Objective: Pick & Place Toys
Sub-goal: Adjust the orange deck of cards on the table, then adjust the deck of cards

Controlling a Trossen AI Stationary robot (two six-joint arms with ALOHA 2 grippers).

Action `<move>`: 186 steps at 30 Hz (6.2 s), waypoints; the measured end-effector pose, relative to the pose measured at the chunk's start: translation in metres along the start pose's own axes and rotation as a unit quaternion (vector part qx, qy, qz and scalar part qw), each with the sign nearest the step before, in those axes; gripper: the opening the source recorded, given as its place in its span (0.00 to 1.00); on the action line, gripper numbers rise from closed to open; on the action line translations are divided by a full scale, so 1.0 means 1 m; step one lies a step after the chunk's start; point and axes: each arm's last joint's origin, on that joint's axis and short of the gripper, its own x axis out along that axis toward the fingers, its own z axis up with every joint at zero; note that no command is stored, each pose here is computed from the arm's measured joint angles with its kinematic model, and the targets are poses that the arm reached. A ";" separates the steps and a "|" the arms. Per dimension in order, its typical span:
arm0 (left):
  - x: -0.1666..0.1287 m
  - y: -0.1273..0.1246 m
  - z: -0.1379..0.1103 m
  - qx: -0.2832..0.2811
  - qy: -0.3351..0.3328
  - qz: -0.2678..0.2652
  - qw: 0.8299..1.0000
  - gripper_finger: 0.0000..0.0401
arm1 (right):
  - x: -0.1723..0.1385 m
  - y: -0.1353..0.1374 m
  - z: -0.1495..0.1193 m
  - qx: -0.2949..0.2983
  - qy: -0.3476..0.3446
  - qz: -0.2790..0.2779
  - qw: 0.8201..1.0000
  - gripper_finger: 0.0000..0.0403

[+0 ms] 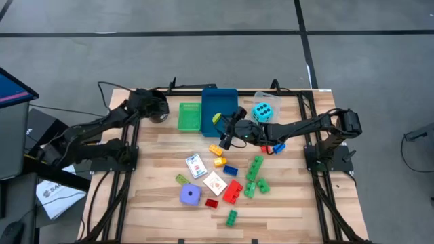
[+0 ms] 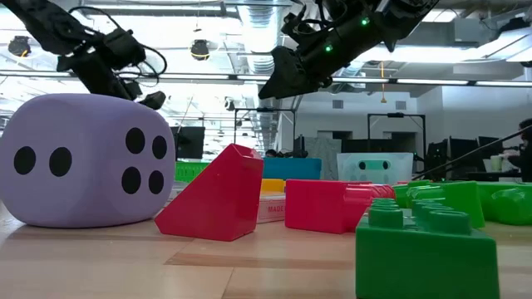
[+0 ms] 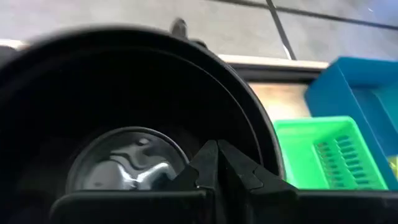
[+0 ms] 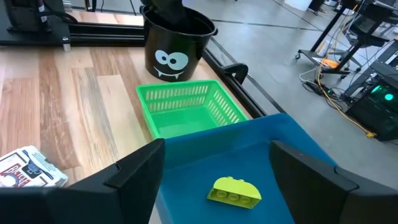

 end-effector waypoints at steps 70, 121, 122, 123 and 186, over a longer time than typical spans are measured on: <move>0.028 -0.049 0.003 0.065 0.136 -0.073 0.986 0.00 | 0.000 0.000 -0.007 0.003 0.033 0.002 0.999 0.70; -0.068 -0.022 -0.067 0.162 -0.039 -0.400 0.901 0.00 | -0.023 0.036 -0.010 0.065 0.042 0.046 0.996 0.70; -0.070 -0.024 -0.066 0.162 -0.046 -0.407 0.898 0.00 | -0.026 0.040 -0.011 0.064 0.044 0.047 0.996 0.70; -0.071 -0.025 -0.066 0.161 -0.052 -0.414 0.894 0.00 | -0.029 0.045 -0.011 0.062 0.044 0.048 0.996 0.70; -0.080 -0.078 -0.088 0.217 -0.063 -0.603 0.765 0.20 | -0.061 0.109 -0.031 0.234 0.174 0.312 0.904 0.80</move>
